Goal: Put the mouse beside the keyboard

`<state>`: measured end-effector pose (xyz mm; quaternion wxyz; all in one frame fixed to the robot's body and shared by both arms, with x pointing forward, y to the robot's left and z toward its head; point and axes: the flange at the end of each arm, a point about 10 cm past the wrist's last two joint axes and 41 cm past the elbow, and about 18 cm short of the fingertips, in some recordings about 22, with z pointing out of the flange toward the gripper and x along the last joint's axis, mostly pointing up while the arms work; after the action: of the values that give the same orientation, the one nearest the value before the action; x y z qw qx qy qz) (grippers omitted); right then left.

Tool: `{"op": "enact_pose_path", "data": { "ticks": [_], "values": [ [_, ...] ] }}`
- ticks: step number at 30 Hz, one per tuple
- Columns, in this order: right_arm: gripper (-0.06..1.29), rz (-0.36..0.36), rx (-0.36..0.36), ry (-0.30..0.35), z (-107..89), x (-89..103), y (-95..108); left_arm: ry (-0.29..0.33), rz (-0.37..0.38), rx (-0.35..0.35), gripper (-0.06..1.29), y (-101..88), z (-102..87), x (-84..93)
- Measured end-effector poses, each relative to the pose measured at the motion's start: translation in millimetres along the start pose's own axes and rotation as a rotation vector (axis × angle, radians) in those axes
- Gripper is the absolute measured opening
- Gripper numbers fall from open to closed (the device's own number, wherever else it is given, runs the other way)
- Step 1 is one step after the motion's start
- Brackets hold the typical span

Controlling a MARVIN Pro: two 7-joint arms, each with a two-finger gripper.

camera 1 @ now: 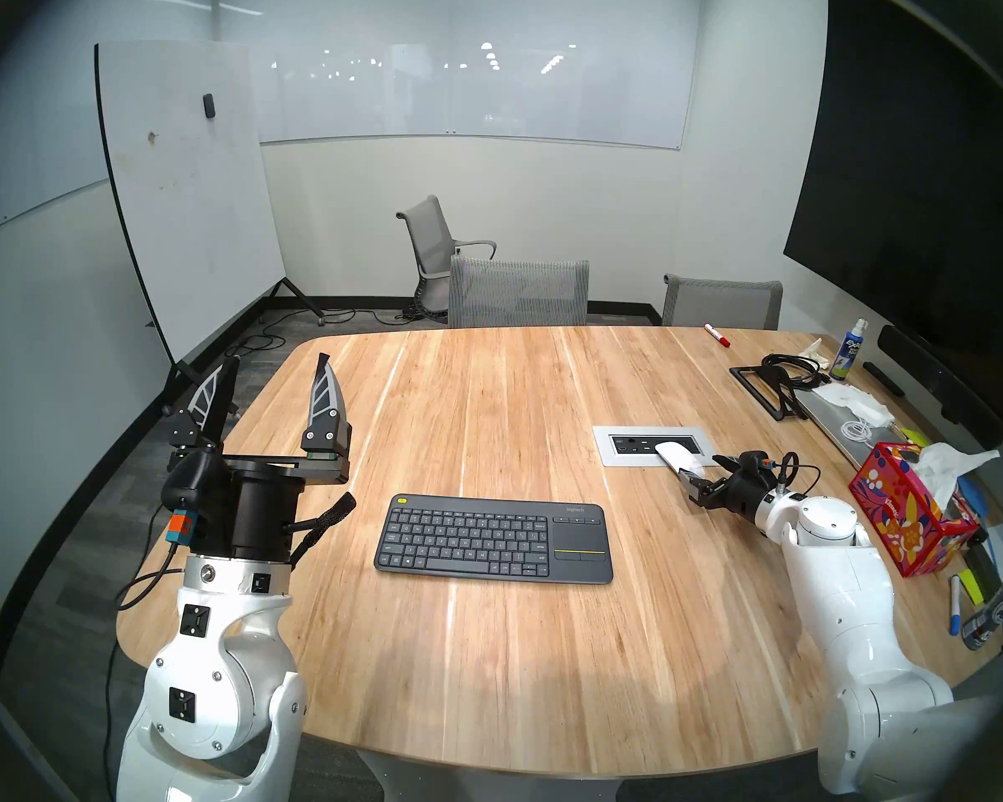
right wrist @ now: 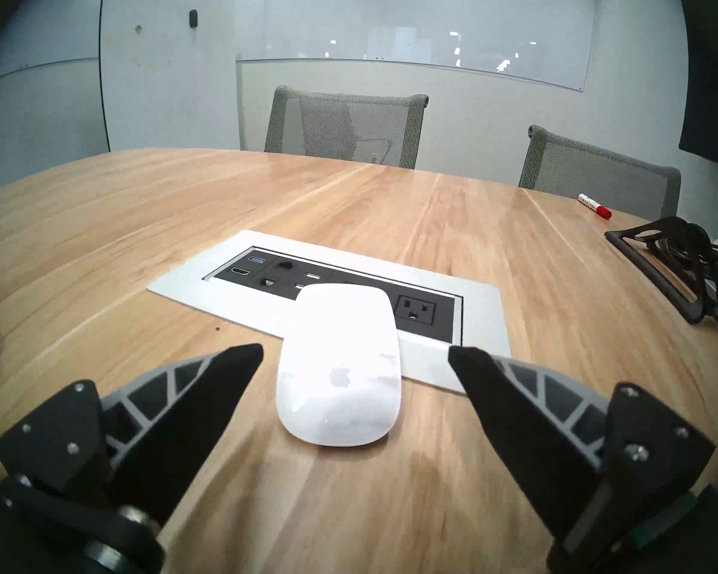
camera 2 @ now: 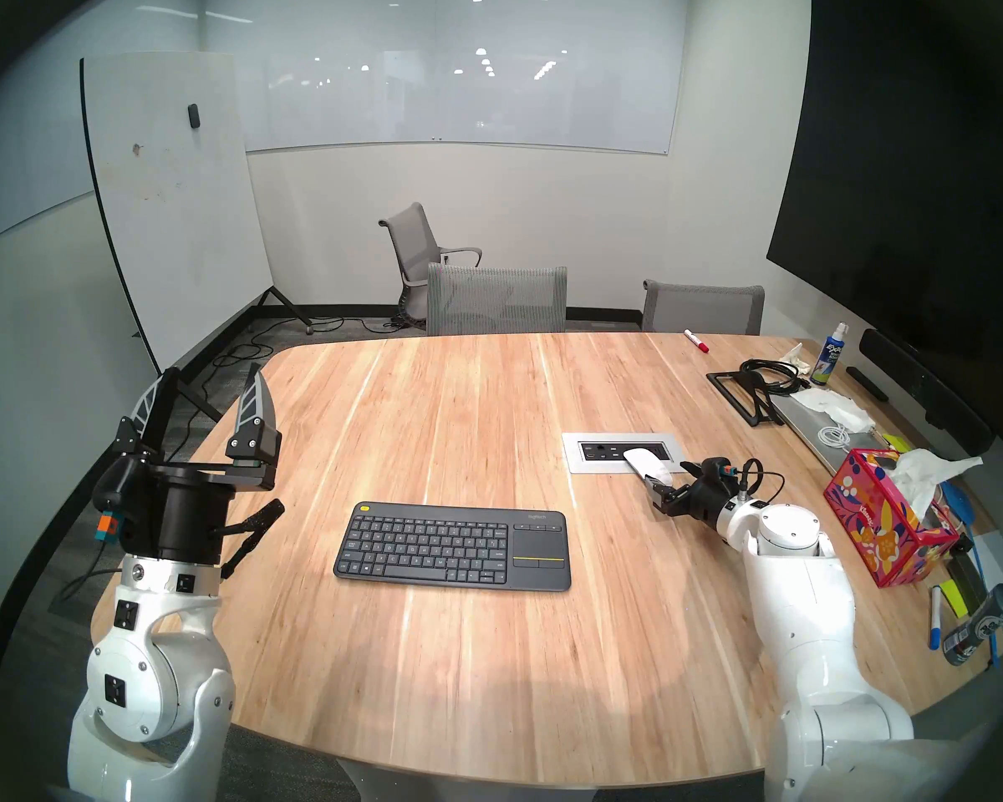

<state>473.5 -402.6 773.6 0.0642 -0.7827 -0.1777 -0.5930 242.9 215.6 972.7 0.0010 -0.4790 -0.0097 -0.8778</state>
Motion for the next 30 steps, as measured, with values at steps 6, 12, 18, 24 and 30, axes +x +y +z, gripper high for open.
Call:
{"op": "enact_pose_path", "data": {
  "ticks": [6, 12, 18, 24, 30],
  "values": [
    [1.23, -0.014, 0.013, 0.008, 4.8, 3.7, -2, 0.000, 0.000, 0.000, 1.23, 0.0, 0.0, 0.0],
    [1.23, -0.010, 0.021, -0.007, 10.9, -0.2, -2, 0.000, 0.000, 0.000, 1.23, 0.0, 0.0, 0.0],
    [1.23, 0.005, 0.015, -0.032, 15.8, -7.9, -1, 0.000, 0.000, 0.000, 1.23, 0.0, 0.0, 0.0],
    [1.23, 0.010, 0.008, -0.043, 20.7, -9.2, 1, 0.000, 0.000, 0.000, 1.23, 0.0, 0.0, 0.0],
    [1.23, 0.013, 0.002, -0.055, 27.0, -9.6, 3, 0.000, 0.000, 0.000, 1.23, 0.0, 0.0, 0.0]
  ]
}}
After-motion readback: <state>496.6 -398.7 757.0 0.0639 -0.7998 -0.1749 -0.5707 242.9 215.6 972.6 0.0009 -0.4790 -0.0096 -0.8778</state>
